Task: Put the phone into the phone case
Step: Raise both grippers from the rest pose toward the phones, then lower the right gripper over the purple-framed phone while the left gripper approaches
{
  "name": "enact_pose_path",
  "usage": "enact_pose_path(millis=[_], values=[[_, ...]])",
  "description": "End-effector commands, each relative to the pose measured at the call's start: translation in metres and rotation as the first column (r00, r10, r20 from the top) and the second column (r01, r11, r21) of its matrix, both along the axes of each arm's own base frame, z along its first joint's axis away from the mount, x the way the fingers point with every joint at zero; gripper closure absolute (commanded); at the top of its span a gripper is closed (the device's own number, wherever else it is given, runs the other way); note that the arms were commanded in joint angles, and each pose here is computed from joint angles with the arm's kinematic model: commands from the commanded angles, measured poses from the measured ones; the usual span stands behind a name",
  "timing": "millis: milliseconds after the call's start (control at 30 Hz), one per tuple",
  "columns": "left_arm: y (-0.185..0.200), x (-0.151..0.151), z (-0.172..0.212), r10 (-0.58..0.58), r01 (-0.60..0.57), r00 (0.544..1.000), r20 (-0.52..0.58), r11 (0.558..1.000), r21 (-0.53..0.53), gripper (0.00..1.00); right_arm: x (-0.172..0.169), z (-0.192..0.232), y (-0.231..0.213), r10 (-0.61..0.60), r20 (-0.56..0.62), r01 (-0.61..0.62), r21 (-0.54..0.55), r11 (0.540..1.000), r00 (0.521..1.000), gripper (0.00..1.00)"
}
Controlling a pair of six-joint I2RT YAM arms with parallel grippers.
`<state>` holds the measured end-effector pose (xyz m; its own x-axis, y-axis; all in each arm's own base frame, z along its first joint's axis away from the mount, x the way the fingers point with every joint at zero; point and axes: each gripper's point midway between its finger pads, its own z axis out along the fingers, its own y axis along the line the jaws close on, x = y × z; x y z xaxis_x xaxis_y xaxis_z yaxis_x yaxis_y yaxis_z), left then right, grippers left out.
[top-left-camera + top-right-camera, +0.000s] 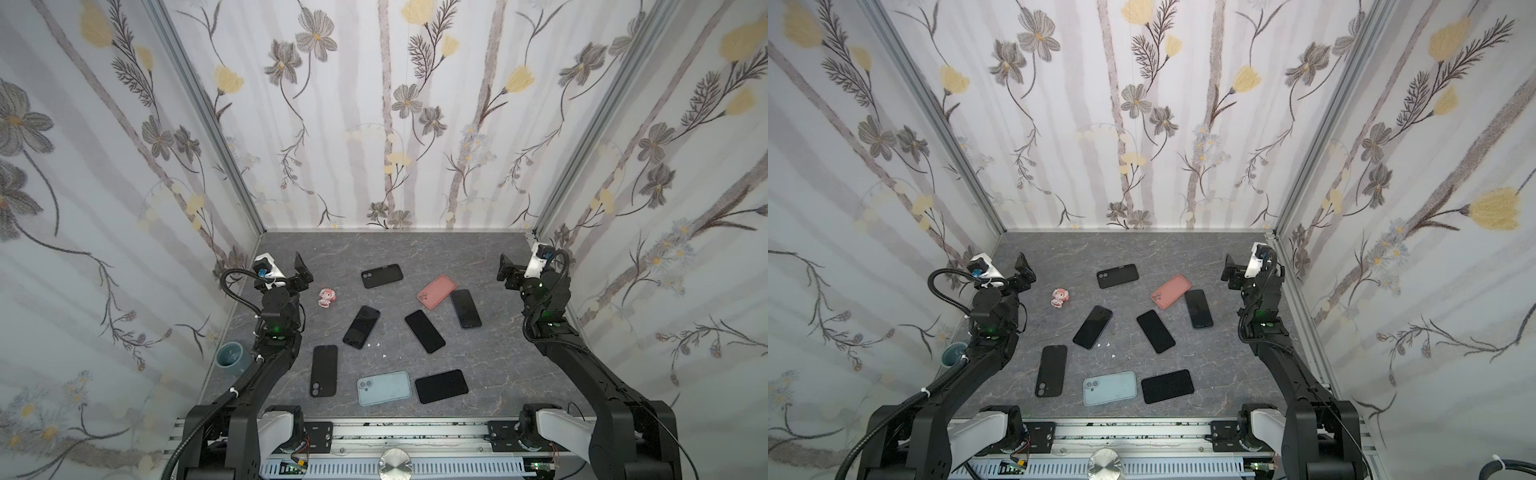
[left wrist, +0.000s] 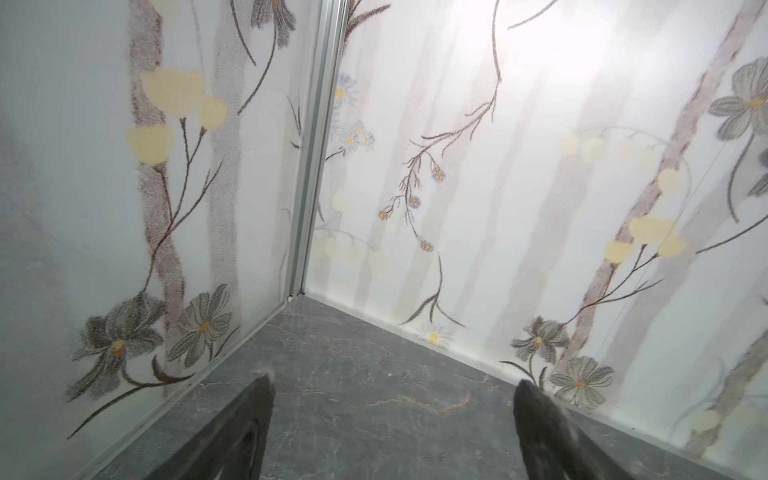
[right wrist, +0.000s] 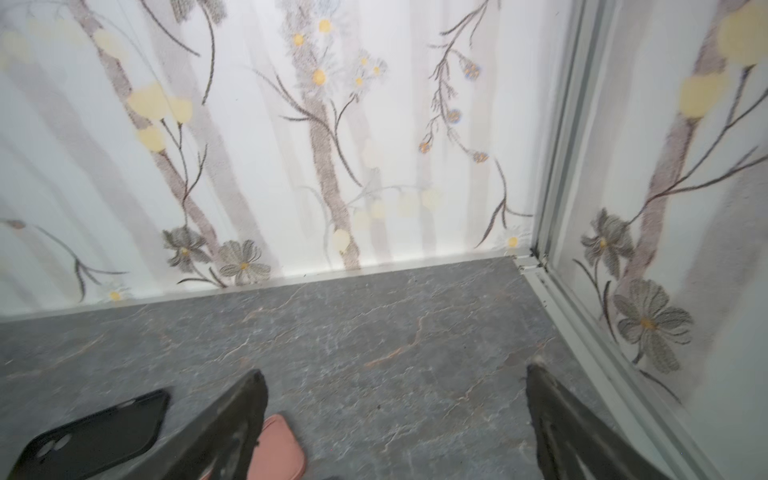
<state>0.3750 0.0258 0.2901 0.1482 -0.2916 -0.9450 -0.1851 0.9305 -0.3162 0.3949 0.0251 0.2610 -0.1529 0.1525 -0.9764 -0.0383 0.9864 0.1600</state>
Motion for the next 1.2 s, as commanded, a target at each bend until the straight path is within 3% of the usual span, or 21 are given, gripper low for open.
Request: enact_pose_path(millis=[0,133,267,367,533,800,1167], values=[[-0.038,0.002,-0.005,-0.195,0.179,0.973,-0.121,0.975,-0.128,0.14,-0.021,-0.032,0.031,0.104,-0.239,-0.083,0.096,0.992,0.965,0.07],[-0.095,-0.004,0.013,-0.391,0.372,0.901,-0.189,0.919,-0.131,0.16,-0.044,-0.021,0.071,0.234,-0.298,-0.172,0.222,0.96,0.926,0.12],[-0.155,-0.024,0.014,-0.556,0.56,0.782,-0.281,0.825,-0.075,0.16,-0.071,-0.027,0.113,0.344,-0.35,-0.242,0.302,0.922,0.871,0.16],[-0.187,-0.044,-0.005,-0.64,0.67,0.679,-0.359,0.74,-0.052,0.16,-0.088,-0.035,0.141,0.4,-0.393,-0.294,0.304,0.906,0.828,0.18],[-0.199,-0.068,-0.05,-0.678,0.698,0.597,-0.428,0.703,-0.139,0.17,-0.107,-0.053,0.167,0.393,-0.466,-0.344,0.191,0.919,0.793,0.18],[-0.201,-0.097,-0.09,-0.689,0.708,0.516,-0.509,0.677,-0.199,0.15,-0.119,-0.1,0.192,0.4,-0.598,-0.45,0.073,0.89,0.694,0.15],[-0.184,-0.101,-0.135,-0.596,0.705,0.516,-0.615,0.704,-0.09,0.12,-0.11,-0.158,0.21,0.346,-0.733,-0.53,-0.023,0.848,0.586,0.09]])
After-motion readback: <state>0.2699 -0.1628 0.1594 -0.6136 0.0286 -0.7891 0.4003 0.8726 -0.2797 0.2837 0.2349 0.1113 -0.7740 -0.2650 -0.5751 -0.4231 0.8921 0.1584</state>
